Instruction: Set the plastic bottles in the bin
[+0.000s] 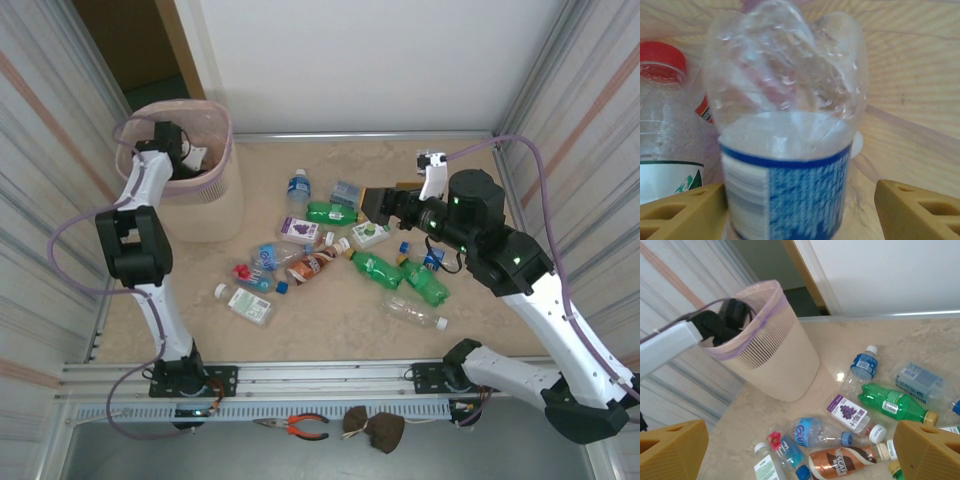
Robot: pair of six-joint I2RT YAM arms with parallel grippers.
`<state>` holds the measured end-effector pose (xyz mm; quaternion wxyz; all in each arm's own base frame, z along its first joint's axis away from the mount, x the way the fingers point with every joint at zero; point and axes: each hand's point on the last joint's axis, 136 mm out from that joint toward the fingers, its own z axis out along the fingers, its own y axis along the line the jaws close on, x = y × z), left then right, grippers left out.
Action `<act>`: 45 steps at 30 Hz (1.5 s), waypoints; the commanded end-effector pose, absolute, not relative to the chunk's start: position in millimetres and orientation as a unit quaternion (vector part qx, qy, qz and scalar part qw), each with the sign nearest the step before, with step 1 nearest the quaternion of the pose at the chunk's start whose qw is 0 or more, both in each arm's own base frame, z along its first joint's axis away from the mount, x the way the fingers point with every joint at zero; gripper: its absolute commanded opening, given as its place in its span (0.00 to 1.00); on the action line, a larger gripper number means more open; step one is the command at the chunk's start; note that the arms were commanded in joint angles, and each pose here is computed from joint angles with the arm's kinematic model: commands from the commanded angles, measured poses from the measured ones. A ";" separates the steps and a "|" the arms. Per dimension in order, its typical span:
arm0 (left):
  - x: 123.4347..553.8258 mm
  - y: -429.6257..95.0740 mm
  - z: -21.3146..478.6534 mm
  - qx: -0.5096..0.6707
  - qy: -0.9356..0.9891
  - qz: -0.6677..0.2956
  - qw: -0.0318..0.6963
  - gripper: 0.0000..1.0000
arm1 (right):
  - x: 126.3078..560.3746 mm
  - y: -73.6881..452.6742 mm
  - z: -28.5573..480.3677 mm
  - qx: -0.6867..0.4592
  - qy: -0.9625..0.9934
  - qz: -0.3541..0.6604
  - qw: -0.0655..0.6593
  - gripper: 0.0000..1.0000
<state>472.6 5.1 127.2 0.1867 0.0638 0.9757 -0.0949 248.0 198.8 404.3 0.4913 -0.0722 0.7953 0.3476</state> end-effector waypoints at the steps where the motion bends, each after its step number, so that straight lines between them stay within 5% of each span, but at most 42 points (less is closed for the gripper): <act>1: 471.3 -0.1 162.4 0.070 0.964 -0.117 0.229 0.78 | 247.0 196.9 408.2 -0.077 0.797 0.346 0.489 0.94; 19: 449.9 -28.0 283.3 0.108 0.886 -0.164 0.420 0.77 | 261.2 186.8 338.6 -0.075 0.884 0.255 0.384 0.94; 30: 428.9 -26.6 343.7 0.113 0.813 -0.204 0.533 0.78 | 256.7 152.9 250.8 -0.110 0.955 0.108 0.253 0.92; 45: 407.7 -29.6 385.6 0.139 0.749 -0.255 0.595 0.78 | 217.5 135.0 148.8 -0.166 0.984 0.008 0.071 0.87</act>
